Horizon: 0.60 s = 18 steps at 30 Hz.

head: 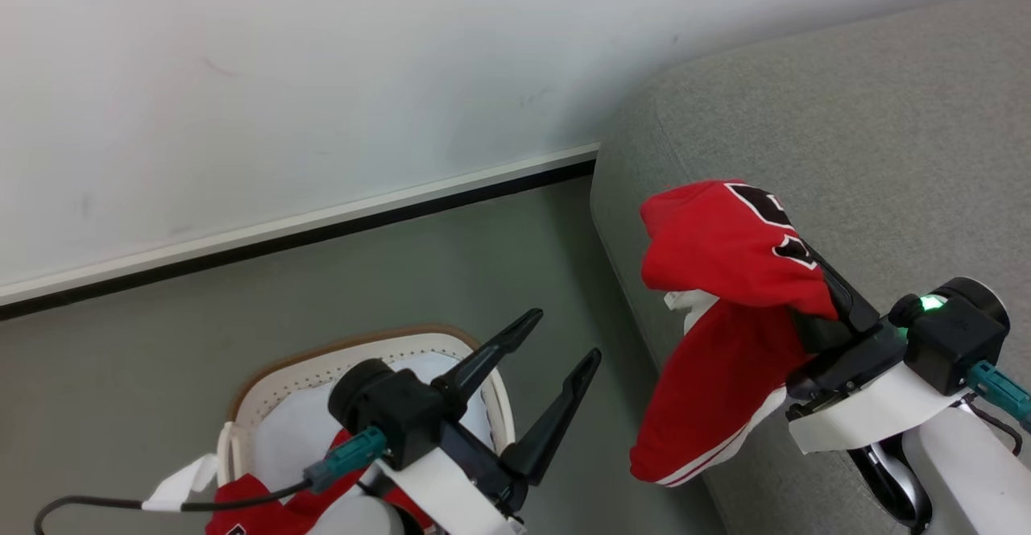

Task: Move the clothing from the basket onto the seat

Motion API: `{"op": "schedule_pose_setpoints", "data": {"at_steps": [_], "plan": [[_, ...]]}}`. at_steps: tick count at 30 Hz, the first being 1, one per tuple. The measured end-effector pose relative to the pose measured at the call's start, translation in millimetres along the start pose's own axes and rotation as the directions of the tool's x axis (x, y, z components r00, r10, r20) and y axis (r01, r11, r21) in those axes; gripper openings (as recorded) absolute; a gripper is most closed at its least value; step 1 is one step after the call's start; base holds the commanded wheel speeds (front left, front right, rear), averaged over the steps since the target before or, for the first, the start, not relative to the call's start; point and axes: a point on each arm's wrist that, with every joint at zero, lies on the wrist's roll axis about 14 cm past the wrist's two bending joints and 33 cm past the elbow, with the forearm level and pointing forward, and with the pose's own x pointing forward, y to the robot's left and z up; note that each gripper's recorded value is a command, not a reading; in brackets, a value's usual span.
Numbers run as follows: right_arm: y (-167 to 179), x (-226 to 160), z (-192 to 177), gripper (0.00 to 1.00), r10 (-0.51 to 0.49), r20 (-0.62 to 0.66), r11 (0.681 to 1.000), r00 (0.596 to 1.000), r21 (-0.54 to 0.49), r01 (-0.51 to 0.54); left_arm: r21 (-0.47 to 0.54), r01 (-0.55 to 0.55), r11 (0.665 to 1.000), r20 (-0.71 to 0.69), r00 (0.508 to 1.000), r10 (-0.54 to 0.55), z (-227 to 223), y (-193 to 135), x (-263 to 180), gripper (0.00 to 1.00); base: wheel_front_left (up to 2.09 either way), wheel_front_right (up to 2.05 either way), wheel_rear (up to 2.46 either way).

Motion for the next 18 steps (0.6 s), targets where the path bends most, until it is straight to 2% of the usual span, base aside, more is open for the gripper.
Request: {"op": "schedule_pose_setpoints", "data": {"at_steps": [9, 18], "plan": [[-22, 7, -10, 0.0, -0.066, -0.013, 0.998, 0.998, 0.001, 0.066, -0.027, 0.006, 1.0, 0.0, 1.0, -0.006, -11, 10, 8, 1.0, 0.0, 0.0, 0.0], [-79, 72, -1, 0.0, -0.151, 0.036, 0.985, 0.988, -0.078, 0.154, -0.034, -0.041, 0.999, -0.011, 0.999, 0.04, -37, 50, 10, 1.0, 0.0, 0.0, 0.0]]}}
